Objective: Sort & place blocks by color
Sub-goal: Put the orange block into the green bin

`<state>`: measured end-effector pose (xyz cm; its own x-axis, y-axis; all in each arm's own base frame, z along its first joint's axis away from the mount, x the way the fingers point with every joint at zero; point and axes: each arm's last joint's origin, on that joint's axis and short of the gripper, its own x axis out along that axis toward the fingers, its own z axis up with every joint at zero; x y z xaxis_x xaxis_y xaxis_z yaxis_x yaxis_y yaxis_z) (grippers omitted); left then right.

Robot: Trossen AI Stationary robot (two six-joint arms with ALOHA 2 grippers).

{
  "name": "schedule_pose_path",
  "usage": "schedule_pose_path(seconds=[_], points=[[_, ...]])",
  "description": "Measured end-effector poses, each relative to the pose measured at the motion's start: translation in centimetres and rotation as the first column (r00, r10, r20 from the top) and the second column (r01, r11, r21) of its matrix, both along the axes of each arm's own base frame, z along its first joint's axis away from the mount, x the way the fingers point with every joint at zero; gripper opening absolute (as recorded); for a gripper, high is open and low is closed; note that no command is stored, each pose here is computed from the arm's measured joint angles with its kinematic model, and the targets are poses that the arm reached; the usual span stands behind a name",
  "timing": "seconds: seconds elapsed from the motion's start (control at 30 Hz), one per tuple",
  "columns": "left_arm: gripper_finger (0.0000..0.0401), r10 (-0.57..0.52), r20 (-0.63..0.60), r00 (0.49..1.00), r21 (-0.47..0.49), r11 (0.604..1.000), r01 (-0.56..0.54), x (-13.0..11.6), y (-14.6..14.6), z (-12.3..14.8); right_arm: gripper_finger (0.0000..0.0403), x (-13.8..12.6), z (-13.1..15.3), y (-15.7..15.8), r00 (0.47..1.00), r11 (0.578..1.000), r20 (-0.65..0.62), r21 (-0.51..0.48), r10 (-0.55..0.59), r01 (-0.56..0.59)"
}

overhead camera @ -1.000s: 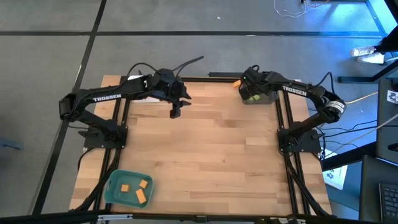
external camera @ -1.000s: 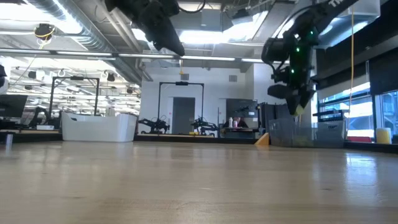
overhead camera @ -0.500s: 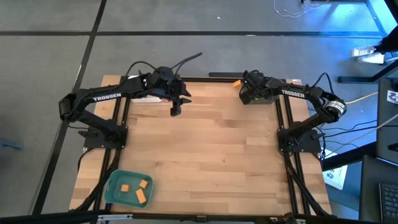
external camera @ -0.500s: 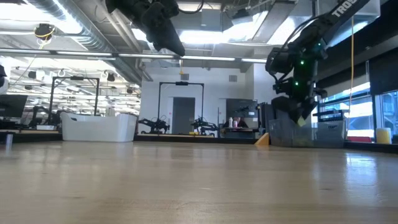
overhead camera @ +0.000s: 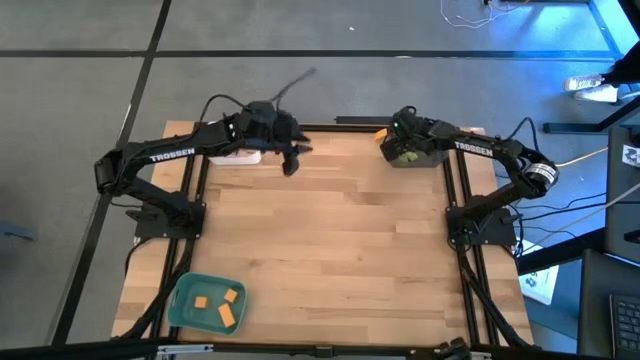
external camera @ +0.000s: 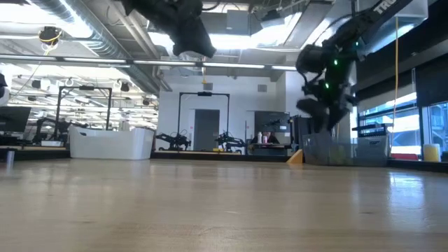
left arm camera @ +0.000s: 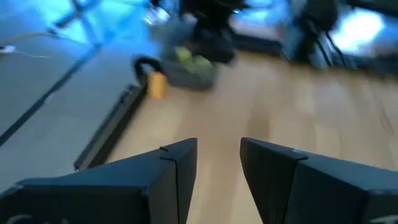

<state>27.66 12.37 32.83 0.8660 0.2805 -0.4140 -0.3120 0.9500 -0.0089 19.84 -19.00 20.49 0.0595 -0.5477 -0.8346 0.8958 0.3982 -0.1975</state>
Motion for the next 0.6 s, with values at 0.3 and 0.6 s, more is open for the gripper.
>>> schedule_pose_path(seconds=[0.3,0.6], points=[[0.0117,0.156,0.053,0.986,-0.107,0.983,-0.149,0.9,5.7,-1.3,0.0233,2.1,5.4,-0.9,0.926,0.944,0.189,-0.103,0.328,-0.314],[0.0117,0.025,0.075,0.997,-0.240,0.971,-0.007,3.9,10.2,-4.4,0.0233,3.2,5.7,-1.3,0.643,0.636,0.055,-0.232,0.764,-0.735]])
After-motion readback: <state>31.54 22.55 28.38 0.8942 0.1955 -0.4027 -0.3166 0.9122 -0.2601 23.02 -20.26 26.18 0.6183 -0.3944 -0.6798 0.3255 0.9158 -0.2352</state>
